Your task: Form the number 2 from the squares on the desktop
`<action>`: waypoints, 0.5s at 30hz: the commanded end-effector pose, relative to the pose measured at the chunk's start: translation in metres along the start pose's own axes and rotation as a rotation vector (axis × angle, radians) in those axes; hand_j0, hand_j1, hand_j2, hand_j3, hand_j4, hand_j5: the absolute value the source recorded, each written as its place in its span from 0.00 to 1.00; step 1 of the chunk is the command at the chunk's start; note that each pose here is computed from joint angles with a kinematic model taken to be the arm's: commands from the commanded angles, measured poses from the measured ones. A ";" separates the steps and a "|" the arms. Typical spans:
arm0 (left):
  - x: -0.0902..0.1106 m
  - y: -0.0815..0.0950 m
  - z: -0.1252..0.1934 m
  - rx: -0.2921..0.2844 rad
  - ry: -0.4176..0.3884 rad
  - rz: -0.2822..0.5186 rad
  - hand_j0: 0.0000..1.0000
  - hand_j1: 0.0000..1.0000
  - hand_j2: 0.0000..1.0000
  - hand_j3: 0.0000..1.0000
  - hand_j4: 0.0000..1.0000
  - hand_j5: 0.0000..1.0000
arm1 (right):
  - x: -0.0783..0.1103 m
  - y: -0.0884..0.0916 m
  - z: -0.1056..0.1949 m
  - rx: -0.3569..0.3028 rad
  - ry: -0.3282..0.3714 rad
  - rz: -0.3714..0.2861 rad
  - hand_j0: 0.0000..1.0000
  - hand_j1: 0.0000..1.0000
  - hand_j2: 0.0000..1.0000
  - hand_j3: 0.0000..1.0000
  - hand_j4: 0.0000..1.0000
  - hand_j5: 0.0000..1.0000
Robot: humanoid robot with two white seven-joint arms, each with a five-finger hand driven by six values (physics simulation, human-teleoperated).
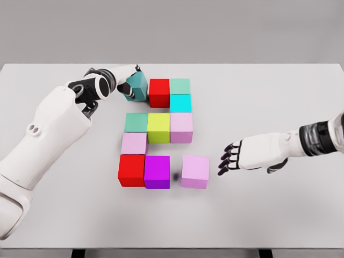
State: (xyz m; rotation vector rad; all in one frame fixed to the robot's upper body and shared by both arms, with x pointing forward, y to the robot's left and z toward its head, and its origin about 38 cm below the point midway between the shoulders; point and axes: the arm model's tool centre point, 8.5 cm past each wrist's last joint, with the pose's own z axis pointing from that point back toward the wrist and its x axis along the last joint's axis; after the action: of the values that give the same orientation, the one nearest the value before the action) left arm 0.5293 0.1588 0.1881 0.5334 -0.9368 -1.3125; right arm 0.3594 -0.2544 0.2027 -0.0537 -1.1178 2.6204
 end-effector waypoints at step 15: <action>0.001 0.000 0.000 0.003 -0.004 -0.003 0.67 0.67 0.67 0.67 0.67 0.67 | 0.003 -0.017 -0.013 -0.029 -0.031 0.031 1.00 1.00 1.00 1.00 1.00 1.00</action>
State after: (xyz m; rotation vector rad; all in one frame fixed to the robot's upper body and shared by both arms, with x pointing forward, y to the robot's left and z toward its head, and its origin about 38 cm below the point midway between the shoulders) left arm 0.5289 0.1582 0.1877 0.5310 -0.9387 -1.3126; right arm 0.3626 -0.2340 0.2064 -0.0417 -1.1713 2.6464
